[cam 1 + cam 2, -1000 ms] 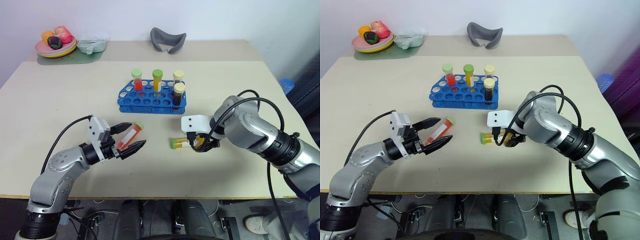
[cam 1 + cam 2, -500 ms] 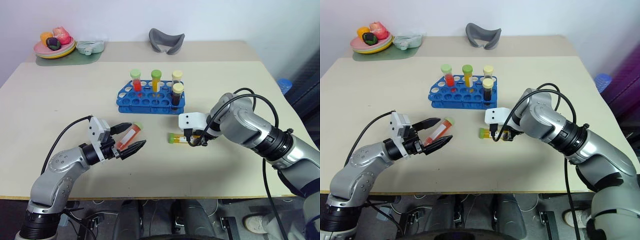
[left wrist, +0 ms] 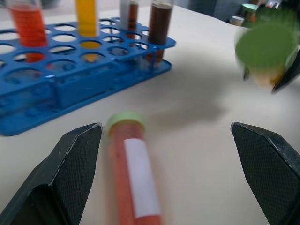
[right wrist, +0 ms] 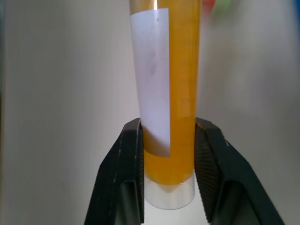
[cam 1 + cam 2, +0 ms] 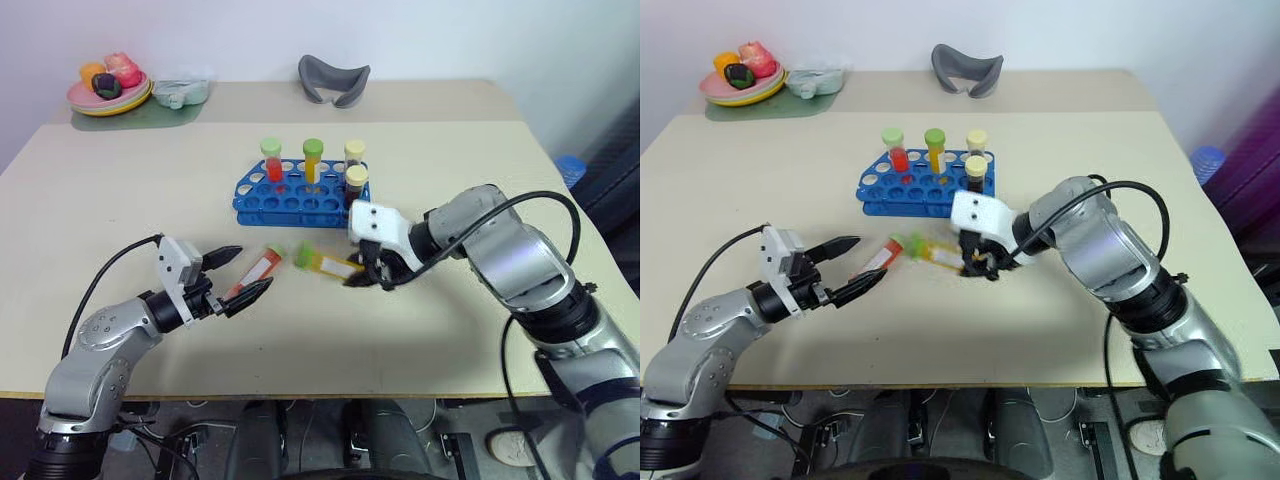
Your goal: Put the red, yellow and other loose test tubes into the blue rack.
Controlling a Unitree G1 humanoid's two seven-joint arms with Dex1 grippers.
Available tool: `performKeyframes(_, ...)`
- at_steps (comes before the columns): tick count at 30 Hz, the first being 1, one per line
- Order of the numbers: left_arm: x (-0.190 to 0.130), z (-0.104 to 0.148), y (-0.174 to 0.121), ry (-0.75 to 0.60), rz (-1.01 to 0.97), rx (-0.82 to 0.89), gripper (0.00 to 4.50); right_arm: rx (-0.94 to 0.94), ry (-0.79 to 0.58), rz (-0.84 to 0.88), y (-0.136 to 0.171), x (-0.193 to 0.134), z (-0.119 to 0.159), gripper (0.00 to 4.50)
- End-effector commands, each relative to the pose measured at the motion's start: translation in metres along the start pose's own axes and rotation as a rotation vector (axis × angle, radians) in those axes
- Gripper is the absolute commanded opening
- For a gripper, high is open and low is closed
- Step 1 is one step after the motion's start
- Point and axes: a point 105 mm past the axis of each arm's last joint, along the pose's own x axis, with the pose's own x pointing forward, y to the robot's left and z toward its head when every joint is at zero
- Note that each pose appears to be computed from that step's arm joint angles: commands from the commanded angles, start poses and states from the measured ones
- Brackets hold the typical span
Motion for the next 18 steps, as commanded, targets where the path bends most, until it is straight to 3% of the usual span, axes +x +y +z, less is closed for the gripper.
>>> performKeyframes(1,-0.007,0.014,0.01,-0.037,0.042,0.05,4.5,0.113,-0.399,-0.212,-0.028,-0.013,0.05,0.92)
performKeyframes(4,-0.008,0.015,0.012,-0.036,0.047,0.054,4.5,0.258,-0.683,-0.321,-0.044,-0.013,0.068,0.92)
performKeyframes(7,-0.007,0.016,0.013,-0.039,0.047,0.055,4.5,0.279,-0.76,-0.364,-0.047,0.0,0.07,0.92)
performKeyframes(14,-0.004,0.021,0.016,-0.06,0.059,0.062,4.5,0.2,-0.722,-0.552,-0.059,0.045,0.043,0.92)
performKeyframes(18,-0.005,0.023,0.017,-0.066,0.07,0.061,4.5,0.144,-0.701,-0.568,-0.059,0.063,0.035,0.92)
